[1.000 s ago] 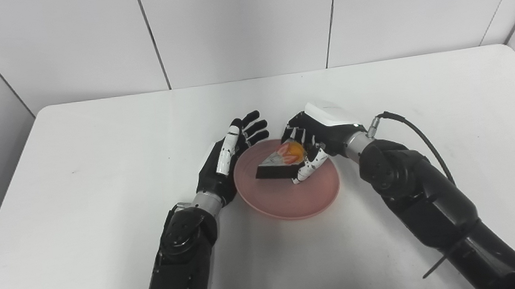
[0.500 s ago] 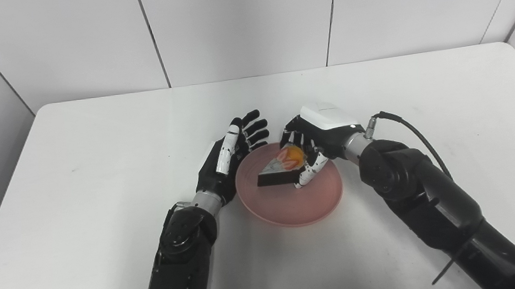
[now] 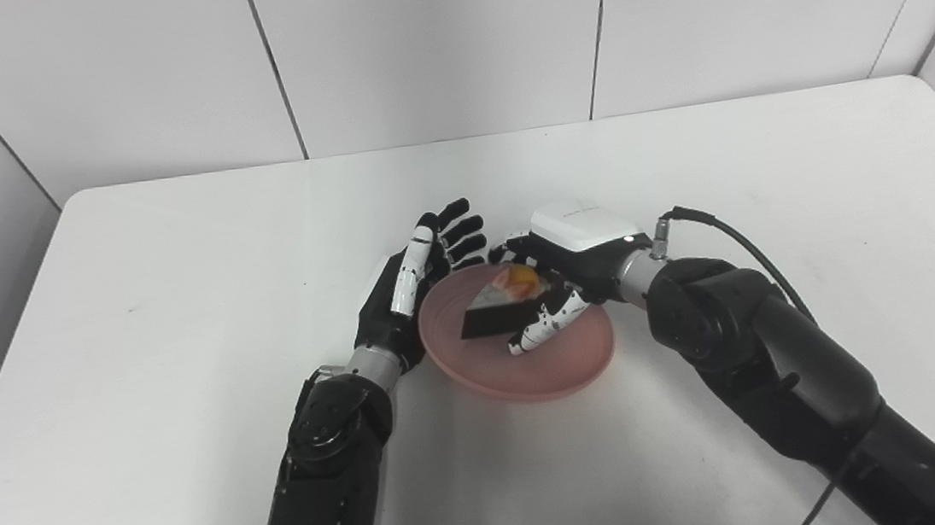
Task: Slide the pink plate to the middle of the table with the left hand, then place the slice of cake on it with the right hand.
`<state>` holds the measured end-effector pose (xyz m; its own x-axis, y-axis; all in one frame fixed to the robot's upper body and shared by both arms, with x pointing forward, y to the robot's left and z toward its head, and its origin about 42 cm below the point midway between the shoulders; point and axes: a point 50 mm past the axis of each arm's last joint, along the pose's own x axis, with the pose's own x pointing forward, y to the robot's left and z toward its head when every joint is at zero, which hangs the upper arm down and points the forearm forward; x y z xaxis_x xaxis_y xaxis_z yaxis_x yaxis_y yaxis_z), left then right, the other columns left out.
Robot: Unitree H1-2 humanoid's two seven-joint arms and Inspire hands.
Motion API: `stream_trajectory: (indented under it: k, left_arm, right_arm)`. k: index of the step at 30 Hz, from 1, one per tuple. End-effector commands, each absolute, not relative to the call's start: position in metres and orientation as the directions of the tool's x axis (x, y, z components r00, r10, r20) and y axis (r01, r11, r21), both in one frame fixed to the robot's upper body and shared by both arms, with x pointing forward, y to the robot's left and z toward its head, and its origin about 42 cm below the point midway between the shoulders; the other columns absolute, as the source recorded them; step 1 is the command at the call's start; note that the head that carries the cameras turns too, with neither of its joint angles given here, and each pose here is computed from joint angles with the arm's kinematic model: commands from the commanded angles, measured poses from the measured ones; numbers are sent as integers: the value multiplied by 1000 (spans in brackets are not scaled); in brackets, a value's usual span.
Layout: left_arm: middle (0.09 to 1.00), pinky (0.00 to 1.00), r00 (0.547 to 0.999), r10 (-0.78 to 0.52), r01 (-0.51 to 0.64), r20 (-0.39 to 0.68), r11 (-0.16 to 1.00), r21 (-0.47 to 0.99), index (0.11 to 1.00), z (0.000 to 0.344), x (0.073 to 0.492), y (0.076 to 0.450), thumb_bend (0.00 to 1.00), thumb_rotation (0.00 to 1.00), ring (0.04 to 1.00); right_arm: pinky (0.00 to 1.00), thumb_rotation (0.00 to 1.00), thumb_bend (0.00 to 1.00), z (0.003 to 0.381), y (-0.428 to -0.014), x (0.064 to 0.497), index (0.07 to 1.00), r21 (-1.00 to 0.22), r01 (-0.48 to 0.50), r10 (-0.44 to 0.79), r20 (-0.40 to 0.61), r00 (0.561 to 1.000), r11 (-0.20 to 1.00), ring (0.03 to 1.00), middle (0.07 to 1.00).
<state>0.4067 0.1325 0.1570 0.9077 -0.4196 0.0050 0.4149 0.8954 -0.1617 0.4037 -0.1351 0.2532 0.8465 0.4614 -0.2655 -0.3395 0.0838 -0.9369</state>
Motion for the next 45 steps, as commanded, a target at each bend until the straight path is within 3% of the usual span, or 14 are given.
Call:
stream_trajectory:
  k: [1, 10, 22, 33, 37, 40, 42, 45]
  left_arm:
    - [874, 840, 900, -429, 410, -76, 894, -181, 854, 142, 402, 134, 410, 1000, 871]
    - [858, 823, 904, -422, 403, -73, 896, -189, 846, 142, 402, 133, 402, 1000, 853]
    - [859, 833, 902, -425, 406, -78, 895, -184, 845, 141, 402, 132, 406, 1000, 856]
    - [842, 816, 908, -413, 397, -69, 901, -176, 825, 140, 402, 132, 394, 1000, 842]
    - [846, 821, 906, -418, 402, -69, 900, -169, 833, 140, 403, 133, 402, 1000, 845]
    - [858, 841, 906, -418, 403, -63, 899, -171, 846, 141, 402, 134, 405, 1000, 861]
    - [853, 838, 918, -396, 389, -21, 909, -148, 835, 144, 401, 137, 415, 1000, 855]
    - [881, 861, 932, -362, 363, 28, 926, -106, 866, 147, 400, 141, 439, 1000, 872]
  right_arm:
    - [681, 538, 929, 269, -135, 405, 944, -952, -297, 471, -231, 851, 70, 881, 934]
    - [861, 581, 956, 271, -135, 398, 991, -962, -268, 485, -212, 848, 48, 951, 994]
    - [914, 597, 975, 277, -133, 389, 1000, -979, -203, 507, -168, 845, 15, 994, 1000]
    - [918, 580, 973, 299, -133, 369, 977, -989, -131, 540, -71, 839, 74, 977, 993]
    - [906, 559, 966, 314, -136, 360, 959, -988, -90, 550, -6, 835, 127, 956, 977]
    - [869, 546, 901, 327, -142, 354, 945, -981, -46, 551, 68, 832, 190, 927, 952]
    - [820, 569, 854, 336, -153, 352, 940, -952, -7, 501, 154, 852, 305, 907, 940]
    - [712, 758, 793, 334, -169, 354, 963, -898, 41, 414, 243, 877, 439, 864, 932]
